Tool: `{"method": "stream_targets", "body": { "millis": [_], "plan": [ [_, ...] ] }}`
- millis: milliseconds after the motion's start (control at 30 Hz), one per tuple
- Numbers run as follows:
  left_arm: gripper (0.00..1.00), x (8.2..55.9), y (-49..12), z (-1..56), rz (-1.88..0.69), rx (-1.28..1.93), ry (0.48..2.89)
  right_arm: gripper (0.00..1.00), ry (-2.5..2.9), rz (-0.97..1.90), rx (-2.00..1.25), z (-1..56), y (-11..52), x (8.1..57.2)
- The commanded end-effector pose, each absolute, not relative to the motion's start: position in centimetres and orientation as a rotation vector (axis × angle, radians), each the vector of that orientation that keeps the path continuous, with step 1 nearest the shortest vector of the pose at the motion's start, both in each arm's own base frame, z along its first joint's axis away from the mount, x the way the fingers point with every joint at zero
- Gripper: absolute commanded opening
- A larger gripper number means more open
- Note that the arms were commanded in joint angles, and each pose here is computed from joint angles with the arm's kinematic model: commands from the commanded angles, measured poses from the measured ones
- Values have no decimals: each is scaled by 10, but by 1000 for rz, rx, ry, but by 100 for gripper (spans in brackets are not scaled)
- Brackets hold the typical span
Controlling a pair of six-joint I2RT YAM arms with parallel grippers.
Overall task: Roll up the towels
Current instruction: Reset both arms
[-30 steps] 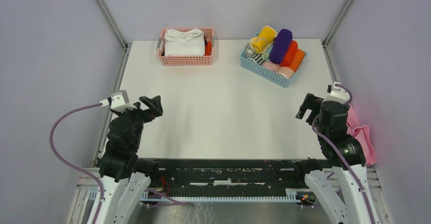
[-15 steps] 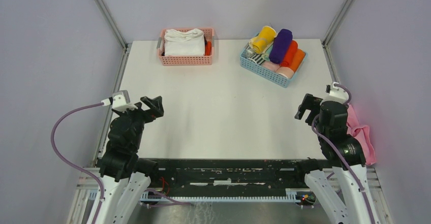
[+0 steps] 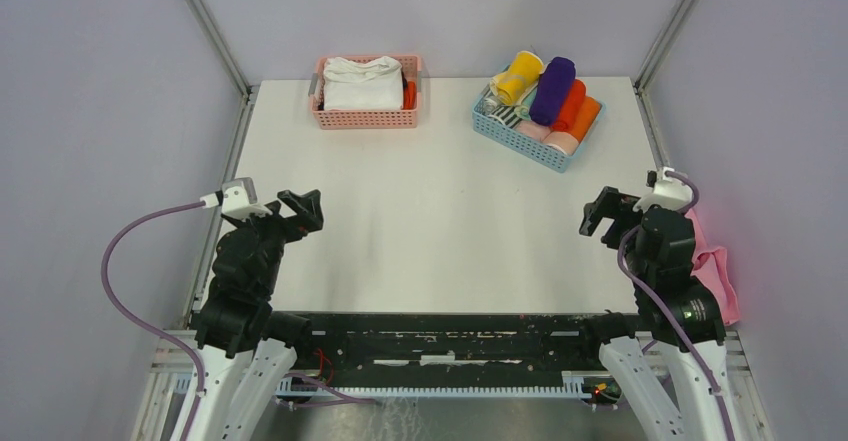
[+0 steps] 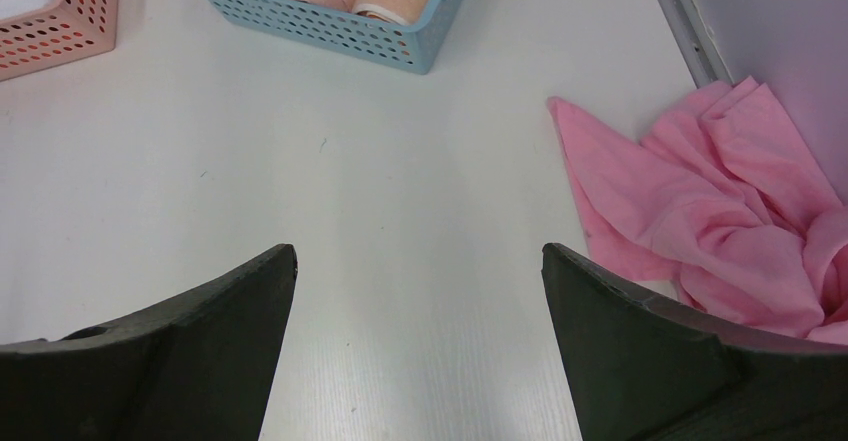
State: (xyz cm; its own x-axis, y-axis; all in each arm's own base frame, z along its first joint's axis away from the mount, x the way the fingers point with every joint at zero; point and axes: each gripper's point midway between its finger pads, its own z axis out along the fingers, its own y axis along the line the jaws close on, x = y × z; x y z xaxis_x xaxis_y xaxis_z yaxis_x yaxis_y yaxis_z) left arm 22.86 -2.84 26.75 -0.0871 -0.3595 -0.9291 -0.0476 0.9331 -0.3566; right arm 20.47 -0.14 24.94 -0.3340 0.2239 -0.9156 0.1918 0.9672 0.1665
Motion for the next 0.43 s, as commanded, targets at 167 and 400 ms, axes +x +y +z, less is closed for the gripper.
{"method": "stream_targets", "body": {
  "millis": [167,400],
  "plan": [
    [99,231,-45,284,-320,-186,1597,100,1870,93,239,262,9,210],
    [99,231,-43,283,-310,-194,1596,100,1885,87,228,263,9,210]
  ]
}}
